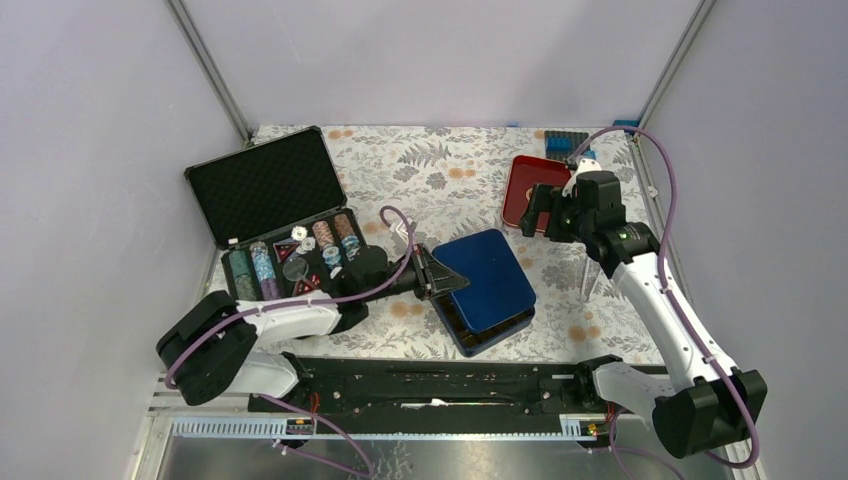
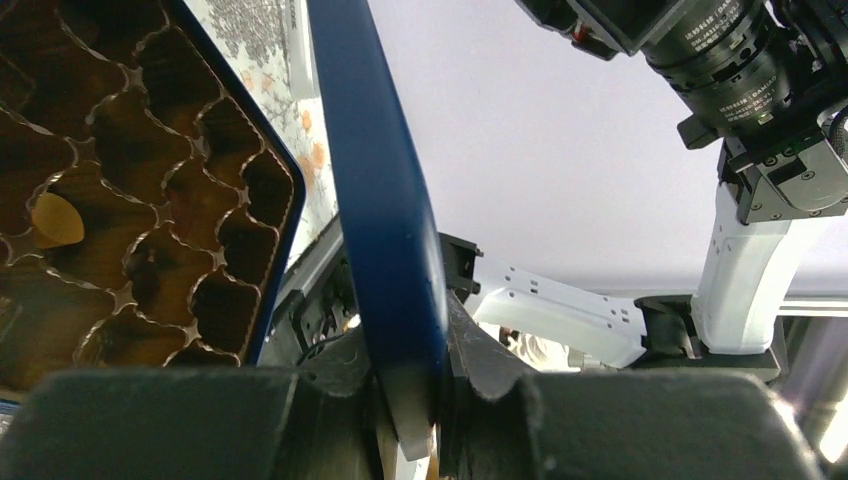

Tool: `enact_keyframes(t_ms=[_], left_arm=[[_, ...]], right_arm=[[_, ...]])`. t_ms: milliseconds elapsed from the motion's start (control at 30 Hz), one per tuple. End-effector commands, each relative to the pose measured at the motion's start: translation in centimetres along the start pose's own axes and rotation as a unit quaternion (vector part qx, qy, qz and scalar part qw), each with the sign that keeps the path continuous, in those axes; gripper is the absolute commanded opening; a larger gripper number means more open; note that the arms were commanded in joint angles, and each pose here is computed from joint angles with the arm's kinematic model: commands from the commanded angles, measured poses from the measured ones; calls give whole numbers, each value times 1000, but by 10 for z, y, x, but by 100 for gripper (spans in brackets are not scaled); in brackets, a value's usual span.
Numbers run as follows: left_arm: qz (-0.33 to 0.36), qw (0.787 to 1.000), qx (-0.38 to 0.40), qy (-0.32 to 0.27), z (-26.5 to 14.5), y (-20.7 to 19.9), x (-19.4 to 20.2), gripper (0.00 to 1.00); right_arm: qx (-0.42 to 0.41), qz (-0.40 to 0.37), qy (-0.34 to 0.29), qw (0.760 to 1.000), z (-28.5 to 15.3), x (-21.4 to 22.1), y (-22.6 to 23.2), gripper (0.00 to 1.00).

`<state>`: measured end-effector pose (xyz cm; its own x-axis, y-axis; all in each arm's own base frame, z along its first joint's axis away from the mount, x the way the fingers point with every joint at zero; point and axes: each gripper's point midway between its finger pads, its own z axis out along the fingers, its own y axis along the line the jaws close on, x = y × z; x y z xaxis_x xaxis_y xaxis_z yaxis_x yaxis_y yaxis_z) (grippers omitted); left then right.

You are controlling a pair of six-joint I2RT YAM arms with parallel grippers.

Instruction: Pack the chocolate

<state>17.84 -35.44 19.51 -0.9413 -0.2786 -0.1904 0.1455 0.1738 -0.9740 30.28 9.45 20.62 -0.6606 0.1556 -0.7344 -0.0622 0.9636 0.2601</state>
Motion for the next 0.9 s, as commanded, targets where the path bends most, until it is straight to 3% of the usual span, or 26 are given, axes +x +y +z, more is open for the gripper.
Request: enact_keyframes(t_ms=[0,267,567,767,867], left_arm=[[27,992,84,-88,0,-30,-20,0],[-19,989,120,-90,3,-9,-8,0],[-44,993,53,-92,10,27,4,0],[-41,995,-8,-93,11,42,5,28],[-35,994,-48,-89,11,51,8,37]], right_arm=[[-104,38,-30,993,-4,-19,40,100],[-59,46,2,997,21,7,19,100],[-69,54,6,996,22,20,19,100],[-79,56,7,995,23,20,23,100],[-85,56,7,995,23,20,25,100]])
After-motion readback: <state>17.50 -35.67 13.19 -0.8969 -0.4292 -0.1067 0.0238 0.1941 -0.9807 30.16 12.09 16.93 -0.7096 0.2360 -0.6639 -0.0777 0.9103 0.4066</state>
